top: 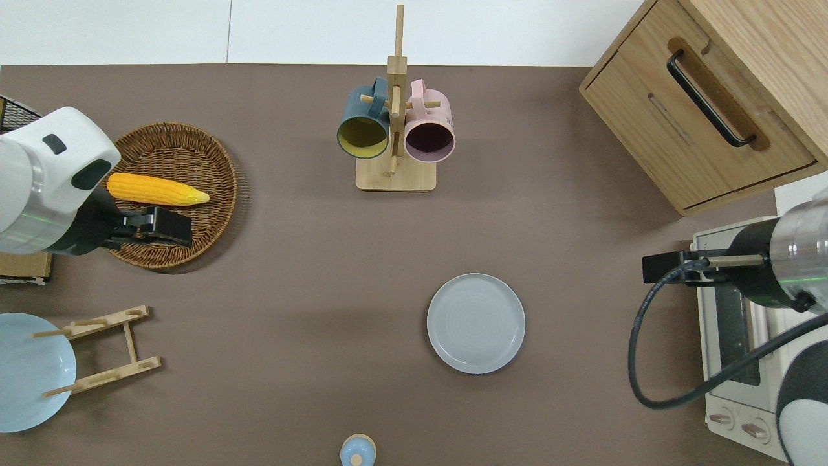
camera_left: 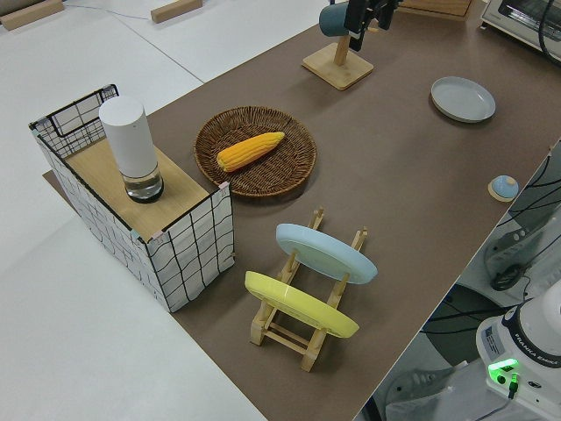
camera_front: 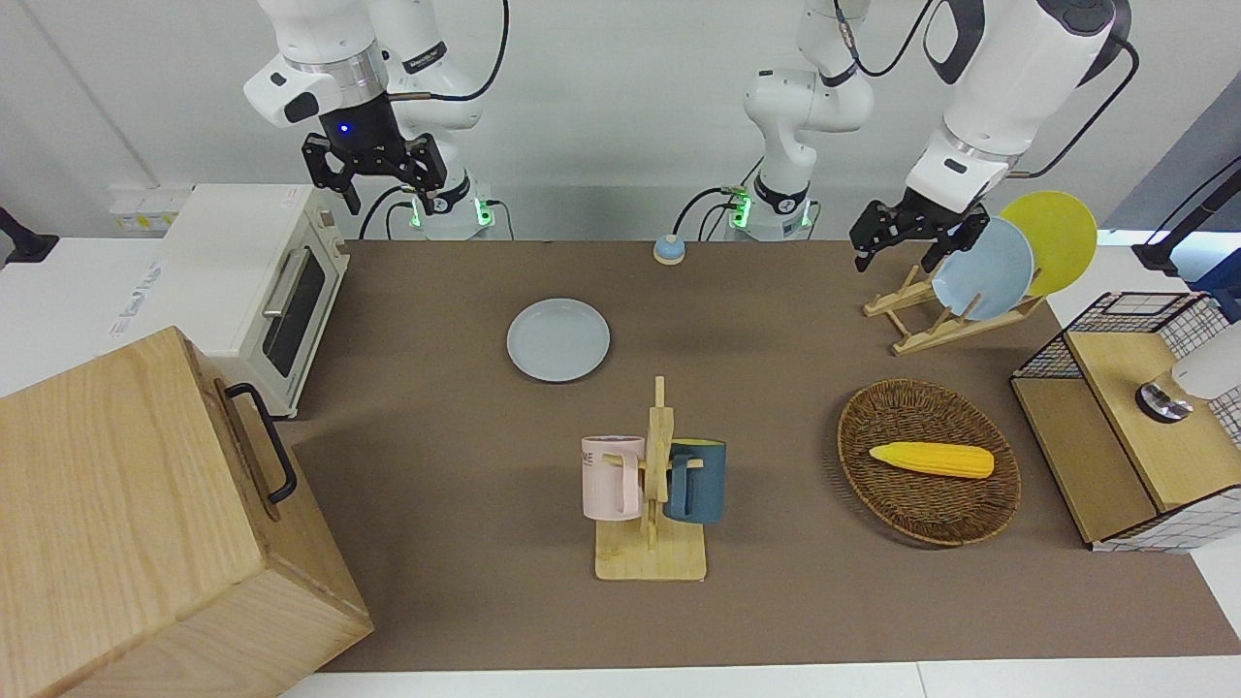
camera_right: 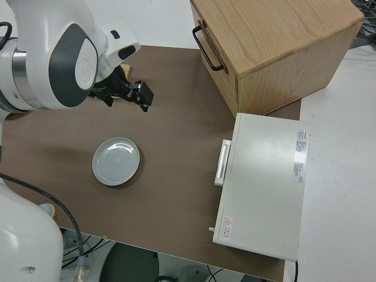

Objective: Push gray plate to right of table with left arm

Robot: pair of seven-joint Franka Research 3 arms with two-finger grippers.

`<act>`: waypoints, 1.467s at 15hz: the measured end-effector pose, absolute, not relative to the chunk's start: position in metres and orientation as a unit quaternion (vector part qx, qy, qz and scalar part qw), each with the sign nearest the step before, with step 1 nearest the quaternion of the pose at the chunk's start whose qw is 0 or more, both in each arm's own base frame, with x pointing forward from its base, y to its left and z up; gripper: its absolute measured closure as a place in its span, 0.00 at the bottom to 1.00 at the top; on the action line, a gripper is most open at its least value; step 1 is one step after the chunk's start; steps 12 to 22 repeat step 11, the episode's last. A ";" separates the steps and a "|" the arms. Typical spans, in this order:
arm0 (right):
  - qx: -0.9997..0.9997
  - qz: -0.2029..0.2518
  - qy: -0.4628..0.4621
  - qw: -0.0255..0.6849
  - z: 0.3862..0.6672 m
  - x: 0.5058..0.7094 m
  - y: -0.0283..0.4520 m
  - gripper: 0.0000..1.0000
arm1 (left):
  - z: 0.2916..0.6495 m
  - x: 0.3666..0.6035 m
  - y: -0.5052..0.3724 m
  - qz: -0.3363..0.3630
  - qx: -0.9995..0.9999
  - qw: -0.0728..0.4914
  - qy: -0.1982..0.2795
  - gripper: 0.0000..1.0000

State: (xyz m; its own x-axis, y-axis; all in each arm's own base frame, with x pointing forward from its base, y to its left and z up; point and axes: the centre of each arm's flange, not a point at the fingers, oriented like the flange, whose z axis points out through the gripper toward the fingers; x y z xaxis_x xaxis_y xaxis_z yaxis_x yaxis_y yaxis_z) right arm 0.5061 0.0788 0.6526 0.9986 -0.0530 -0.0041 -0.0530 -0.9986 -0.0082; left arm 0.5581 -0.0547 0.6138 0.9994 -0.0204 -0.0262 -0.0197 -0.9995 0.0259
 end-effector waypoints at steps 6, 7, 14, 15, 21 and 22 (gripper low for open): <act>-1.000 0.002 0.027 0.004 0.653 0.506 0.079 0.00 | 0.619 0.555 -0.063 -0.012 1.000 -0.006 -0.022 0.00; -1.000 0.002 0.027 0.004 0.653 0.506 0.079 0.00 | 0.619 0.555 -0.062 -0.012 1.000 -0.005 -0.021 0.00; -1.000 0.002 0.027 0.004 0.653 0.506 0.079 0.00 | 0.620 0.556 -0.056 -0.011 1.000 -0.005 -0.016 0.00; -1.000 0.002 0.027 0.004 0.653 0.506 0.079 0.00 | 0.620 0.556 -0.056 -0.011 1.000 -0.005 -0.016 0.00; -1.000 0.002 0.027 0.004 0.653 0.506 0.079 0.00 | 0.620 0.556 -0.056 -0.011 1.000 -0.005 -0.016 0.00; -1.000 0.002 0.027 0.004 0.653 0.506 0.079 0.00 | 0.620 0.556 -0.056 -0.011 1.000 -0.005 -0.016 0.00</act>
